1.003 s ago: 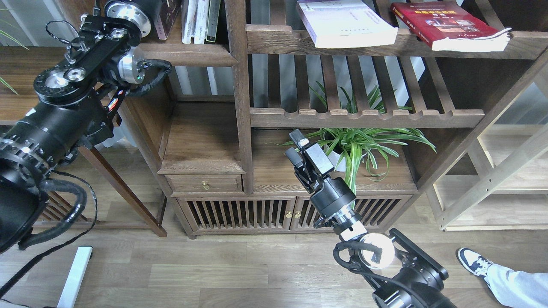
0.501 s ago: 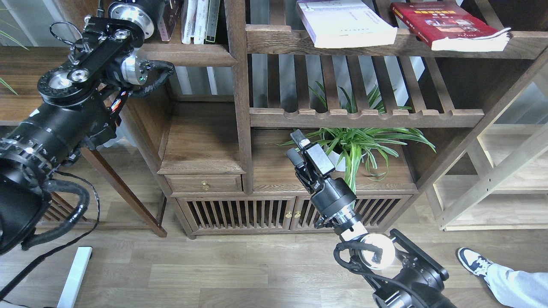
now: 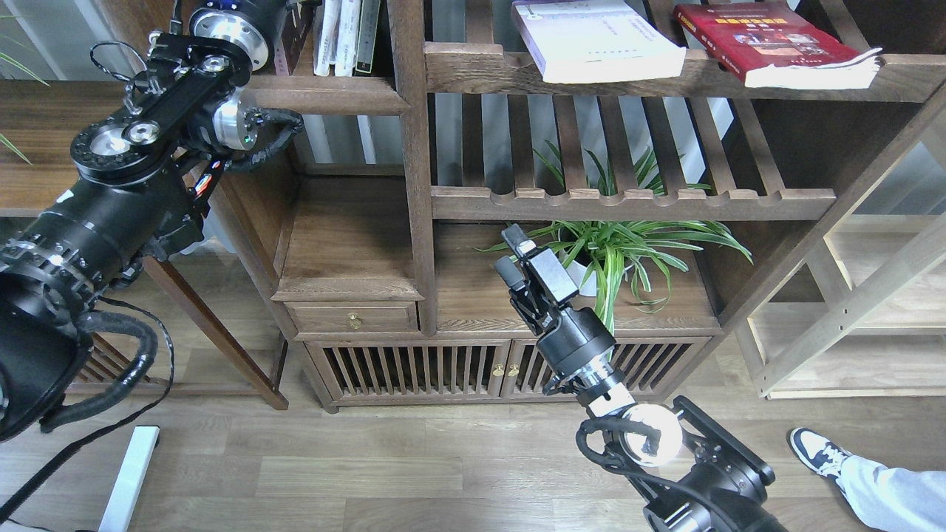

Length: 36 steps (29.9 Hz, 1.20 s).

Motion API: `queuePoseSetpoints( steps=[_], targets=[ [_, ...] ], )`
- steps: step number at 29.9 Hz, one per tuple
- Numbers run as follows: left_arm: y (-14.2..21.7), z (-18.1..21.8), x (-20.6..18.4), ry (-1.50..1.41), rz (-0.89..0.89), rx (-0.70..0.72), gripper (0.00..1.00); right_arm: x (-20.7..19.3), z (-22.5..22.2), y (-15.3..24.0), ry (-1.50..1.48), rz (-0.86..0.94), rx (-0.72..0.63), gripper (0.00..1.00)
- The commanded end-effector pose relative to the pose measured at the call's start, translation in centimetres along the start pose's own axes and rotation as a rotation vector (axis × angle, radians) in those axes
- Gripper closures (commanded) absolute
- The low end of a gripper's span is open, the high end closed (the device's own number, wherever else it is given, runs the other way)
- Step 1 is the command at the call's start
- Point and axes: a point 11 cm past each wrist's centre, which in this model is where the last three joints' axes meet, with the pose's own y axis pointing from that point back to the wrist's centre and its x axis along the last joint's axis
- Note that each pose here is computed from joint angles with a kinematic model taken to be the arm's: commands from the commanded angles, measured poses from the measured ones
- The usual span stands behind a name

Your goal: Organize books on shelf

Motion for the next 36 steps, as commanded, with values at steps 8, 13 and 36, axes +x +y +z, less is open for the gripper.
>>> queuePoseSetpoints(
  steps=[8, 13, 36],
  targets=[
    [-0.1, 0.7, -0.7, 0.027, -0.010, -0.018, 0.73, 0.3, 0.2, 0.4, -0.006, 0.011, 0.001, 0.02],
    [-0.2, 1.3, -1.0, 0.031, -0.014, -0.031, 0.73, 0.5, 0.5, 0.7, -0.008, 0.018, -0.005, 0.02],
    [-1.0, 6.9, -2.9, 0.074, -0.053, -0.134, 0.71, 1.3, 0.9, 1.7, -0.020, 0.044, -0.004, 0.02]
  ],
)
